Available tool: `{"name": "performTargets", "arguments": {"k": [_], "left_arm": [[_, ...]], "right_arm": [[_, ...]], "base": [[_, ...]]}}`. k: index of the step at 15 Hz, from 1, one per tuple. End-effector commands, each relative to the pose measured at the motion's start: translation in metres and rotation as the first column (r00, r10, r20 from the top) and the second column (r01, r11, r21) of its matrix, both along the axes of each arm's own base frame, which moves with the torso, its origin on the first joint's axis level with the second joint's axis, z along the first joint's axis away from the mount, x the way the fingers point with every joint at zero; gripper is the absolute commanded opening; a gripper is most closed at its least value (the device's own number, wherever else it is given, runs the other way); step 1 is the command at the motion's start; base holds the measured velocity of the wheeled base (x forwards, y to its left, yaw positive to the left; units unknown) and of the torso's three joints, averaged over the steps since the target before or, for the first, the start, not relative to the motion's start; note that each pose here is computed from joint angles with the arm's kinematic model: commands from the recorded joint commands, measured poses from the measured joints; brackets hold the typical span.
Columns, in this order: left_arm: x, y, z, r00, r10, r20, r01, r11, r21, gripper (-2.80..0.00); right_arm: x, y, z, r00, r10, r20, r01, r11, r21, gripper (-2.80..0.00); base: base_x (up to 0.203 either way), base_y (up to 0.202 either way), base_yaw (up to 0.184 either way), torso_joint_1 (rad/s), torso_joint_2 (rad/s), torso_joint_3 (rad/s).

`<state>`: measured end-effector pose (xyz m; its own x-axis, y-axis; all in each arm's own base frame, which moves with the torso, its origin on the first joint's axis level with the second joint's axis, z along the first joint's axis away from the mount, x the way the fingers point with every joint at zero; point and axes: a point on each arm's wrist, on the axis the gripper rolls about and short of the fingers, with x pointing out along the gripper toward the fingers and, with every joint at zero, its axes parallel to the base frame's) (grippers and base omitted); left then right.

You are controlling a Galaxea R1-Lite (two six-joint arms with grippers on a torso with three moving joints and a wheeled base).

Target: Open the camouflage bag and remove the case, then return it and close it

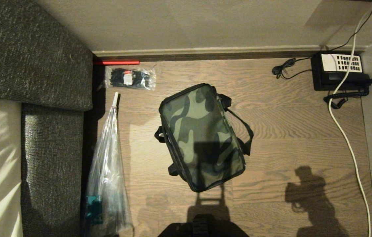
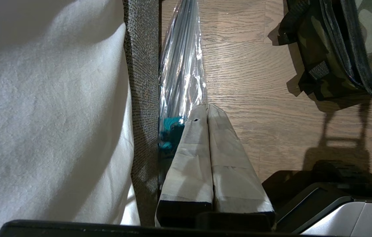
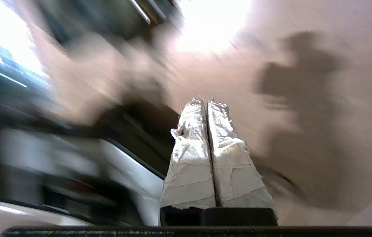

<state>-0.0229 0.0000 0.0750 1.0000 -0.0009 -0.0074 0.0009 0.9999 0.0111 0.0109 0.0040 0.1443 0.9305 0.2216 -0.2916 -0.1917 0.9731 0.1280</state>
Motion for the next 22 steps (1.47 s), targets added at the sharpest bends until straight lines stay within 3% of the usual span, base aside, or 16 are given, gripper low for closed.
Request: {"name": "performTargets", "arguments": {"k": [1,3,6,8,22], "left_arm": [[0.000,0.000,0.000,1.000,-0.001,0.000,0.001,1.000,0.000,-2.80],[0.000,0.000,0.000,1.000,-0.001,0.000,0.001,1.000,0.000,-2.80],[0.000,0.000,0.000,1.000,-0.001,0.000,0.001,1.000,0.000,-2.80],[0.000,0.000,0.000,1.000,-0.001,0.000,0.001,1.000,0.001,-2.80],[0.000,0.000,0.000,1.000,-0.001,0.001,0.001,1.000,-0.004,-2.80]], "right_arm": [[-0.024,-0.002,-0.053,0.992,-0.082,0.096,0.093,0.989,-0.112,-2.80],[-0.022,-0.003,-0.063,0.960,-0.162,0.227,0.196,0.971,-0.137,-2.80],[-0.031,-0.004,-0.069,0.928,-0.182,0.324,0.220,0.972,-0.085,-2.80],[-0.032,-0.004,-0.069,0.926,-0.199,0.320,0.224,0.974,-0.043,-2.80],[-0.032,-0.004,-0.069,0.926,-0.198,0.322,0.224,0.974,-0.045,-2.80]], "base": [[0.000,0.000,0.000,0.000,0.00,0.000],[0.000,0.000,0.000,0.000,0.00,0.000],[0.000,0.000,0.000,0.000,0.00,0.000],[0.000,0.000,0.000,0.000,0.00,0.000],[0.000,0.000,0.000,0.000,0.00,0.000]]}}
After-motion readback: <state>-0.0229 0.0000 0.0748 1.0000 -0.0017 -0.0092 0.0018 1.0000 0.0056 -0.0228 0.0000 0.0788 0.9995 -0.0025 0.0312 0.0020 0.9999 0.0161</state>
